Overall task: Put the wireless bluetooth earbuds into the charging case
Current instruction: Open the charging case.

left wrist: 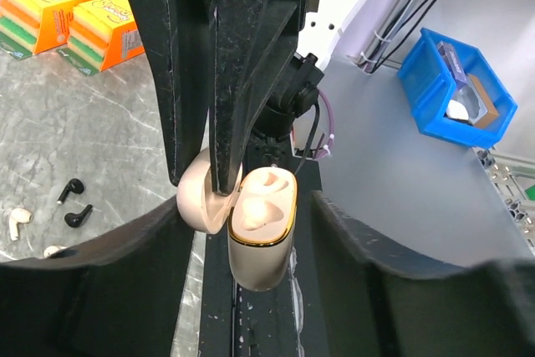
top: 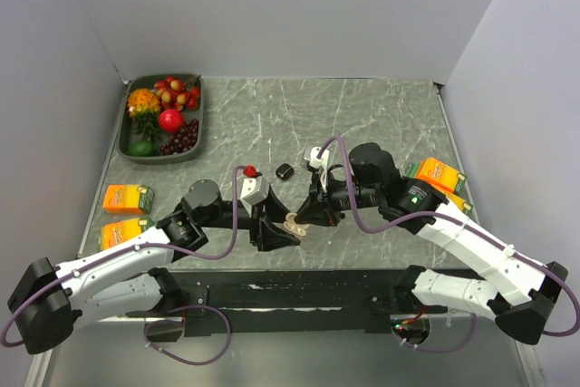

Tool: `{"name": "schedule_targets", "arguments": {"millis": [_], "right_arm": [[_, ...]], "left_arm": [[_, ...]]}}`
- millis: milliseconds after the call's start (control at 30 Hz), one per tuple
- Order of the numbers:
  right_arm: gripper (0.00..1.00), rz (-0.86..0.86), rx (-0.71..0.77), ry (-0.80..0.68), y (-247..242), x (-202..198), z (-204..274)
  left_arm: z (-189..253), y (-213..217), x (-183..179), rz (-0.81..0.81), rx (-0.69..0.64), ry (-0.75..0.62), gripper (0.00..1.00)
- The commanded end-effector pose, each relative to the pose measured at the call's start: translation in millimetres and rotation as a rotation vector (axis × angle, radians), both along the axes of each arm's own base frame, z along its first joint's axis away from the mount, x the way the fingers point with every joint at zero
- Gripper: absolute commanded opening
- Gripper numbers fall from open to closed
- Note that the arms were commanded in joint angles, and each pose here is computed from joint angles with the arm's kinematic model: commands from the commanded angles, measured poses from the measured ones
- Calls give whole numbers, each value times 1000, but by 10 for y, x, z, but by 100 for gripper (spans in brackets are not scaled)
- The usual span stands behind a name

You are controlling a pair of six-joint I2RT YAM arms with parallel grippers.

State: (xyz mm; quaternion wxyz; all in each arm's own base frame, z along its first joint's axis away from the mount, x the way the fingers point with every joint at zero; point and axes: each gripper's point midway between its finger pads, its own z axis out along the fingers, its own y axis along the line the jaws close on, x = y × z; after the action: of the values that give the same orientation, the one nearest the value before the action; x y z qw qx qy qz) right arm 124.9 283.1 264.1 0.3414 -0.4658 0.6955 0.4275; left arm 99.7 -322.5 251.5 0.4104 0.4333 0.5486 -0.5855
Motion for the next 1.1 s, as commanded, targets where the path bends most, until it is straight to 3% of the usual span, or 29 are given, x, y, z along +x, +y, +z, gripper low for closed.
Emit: {"name": "schedule_targets", "arguments": {"millis": [0, 400, 700, 867, 1067], "right_arm": [[0, 11, 78, -84, 57, 34, 317], [0, 8, 94, -96, 48, 27, 382], [0, 0, 89, -97, 51, 47, 353], [0, -6, 102, -107, 46, 50, 405], [0, -6, 105, -110, 46, 49, 428]], "left_arm": [[47, -2, -39, -25, -28, -13, 64], [15, 1, 2, 4, -27, 1, 72], [29, -8, -36, -23, -35, 0, 55], [6, -15, -24, -17, -29, 13, 64], [0, -11, -23, -11, -29, 16, 67]]}}
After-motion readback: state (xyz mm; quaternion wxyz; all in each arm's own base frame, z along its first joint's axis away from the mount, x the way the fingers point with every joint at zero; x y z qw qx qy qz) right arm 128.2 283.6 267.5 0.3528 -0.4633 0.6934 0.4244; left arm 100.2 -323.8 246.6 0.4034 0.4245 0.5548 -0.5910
